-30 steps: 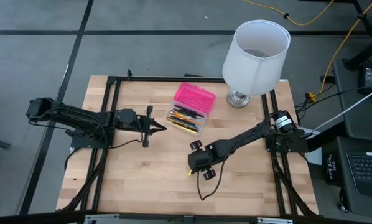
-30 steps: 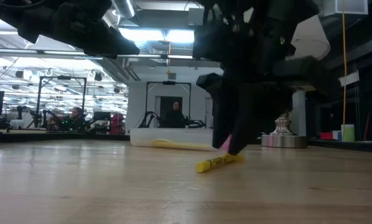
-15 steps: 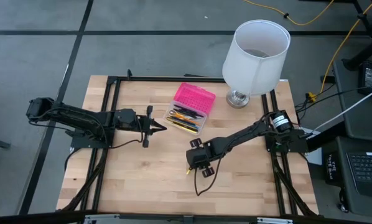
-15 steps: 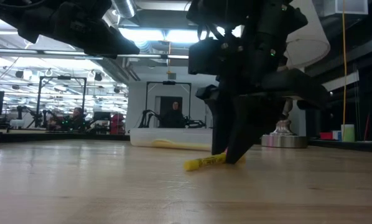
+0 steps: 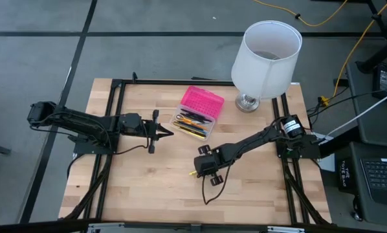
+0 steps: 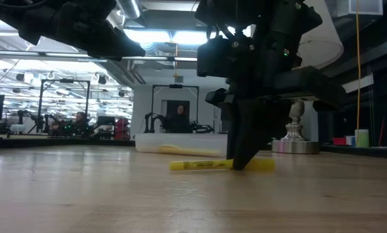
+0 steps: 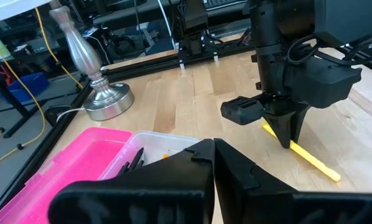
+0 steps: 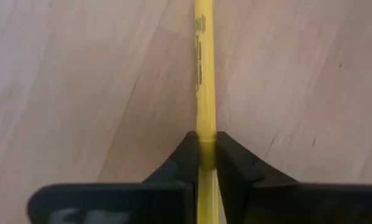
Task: Pick & place school supplies into a supply box
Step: Put the yellow pen into the pink supply box
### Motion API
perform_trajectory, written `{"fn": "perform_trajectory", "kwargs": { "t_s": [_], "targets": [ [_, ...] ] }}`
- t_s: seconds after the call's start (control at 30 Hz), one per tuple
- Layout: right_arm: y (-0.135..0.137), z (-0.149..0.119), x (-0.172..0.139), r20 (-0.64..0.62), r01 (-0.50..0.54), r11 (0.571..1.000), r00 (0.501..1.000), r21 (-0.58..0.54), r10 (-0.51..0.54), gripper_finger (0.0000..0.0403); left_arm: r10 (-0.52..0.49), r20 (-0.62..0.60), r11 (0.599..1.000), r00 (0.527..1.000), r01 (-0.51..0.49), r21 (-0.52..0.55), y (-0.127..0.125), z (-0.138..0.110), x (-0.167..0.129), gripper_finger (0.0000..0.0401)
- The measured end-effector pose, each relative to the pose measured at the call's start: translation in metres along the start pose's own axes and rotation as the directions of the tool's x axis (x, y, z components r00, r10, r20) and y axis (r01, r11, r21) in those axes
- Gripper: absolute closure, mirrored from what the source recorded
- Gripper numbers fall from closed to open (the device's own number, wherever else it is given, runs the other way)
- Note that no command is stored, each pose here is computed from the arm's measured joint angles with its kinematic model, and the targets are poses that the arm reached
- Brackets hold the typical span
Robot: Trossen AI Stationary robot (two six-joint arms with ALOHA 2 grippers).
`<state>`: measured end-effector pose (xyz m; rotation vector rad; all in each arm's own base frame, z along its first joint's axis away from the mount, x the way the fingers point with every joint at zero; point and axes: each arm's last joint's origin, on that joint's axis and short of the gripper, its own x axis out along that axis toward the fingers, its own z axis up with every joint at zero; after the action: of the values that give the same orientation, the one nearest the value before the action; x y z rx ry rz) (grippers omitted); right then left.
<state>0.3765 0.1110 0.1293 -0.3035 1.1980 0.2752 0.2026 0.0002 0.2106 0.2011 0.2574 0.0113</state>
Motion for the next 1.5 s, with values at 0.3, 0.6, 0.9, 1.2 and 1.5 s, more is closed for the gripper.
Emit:
{"fn": "perform_trajectory", "kwargs": {
  "t_s": [0.3,0.6,0.9,1.2,1.5],
  "targets": [
    [-0.003,0.0,-0.002,0.006,-0.014,1.0,1.0,-0.024,0.014,0.0366,0.0,0.0,1.0,1.0,0.0,0.0,0.0,0.0,0.0,0.0395],
    [-0.043,-0.007,-0.046,0.057,-0.055,0.997,0.997,0.052,0.052,0.0366,0.0,0.0,1.0,1.0,0.0,0.0,0.0,0.0,0.0,0.04],
    [-0.05,-0.039,-0.07,0.287,0.023,0.993,0.956,0.116,-0.055,0.0366,-0.001,0.0,1.0,1.0,0.001,0.0,0.0,0.0,0.0,0.0397],
    [-0.045,-0.075,-0.112,0.663,0.126,0.982,0.724,0.144,-0.19,0.0366,0.002,0.006,0.998,1.0,-0.002,0.057,0.0,0.001,0.0,0.0397],
    [-0.053,-0.098,-0.108,0.744,0.148,0.966,0.616,0.213,-0.259,0.0366,0.001,0.008,0.999,1.0,-0.002,0.053,0.0,0.001,0.0,0.04]
  ]
}}
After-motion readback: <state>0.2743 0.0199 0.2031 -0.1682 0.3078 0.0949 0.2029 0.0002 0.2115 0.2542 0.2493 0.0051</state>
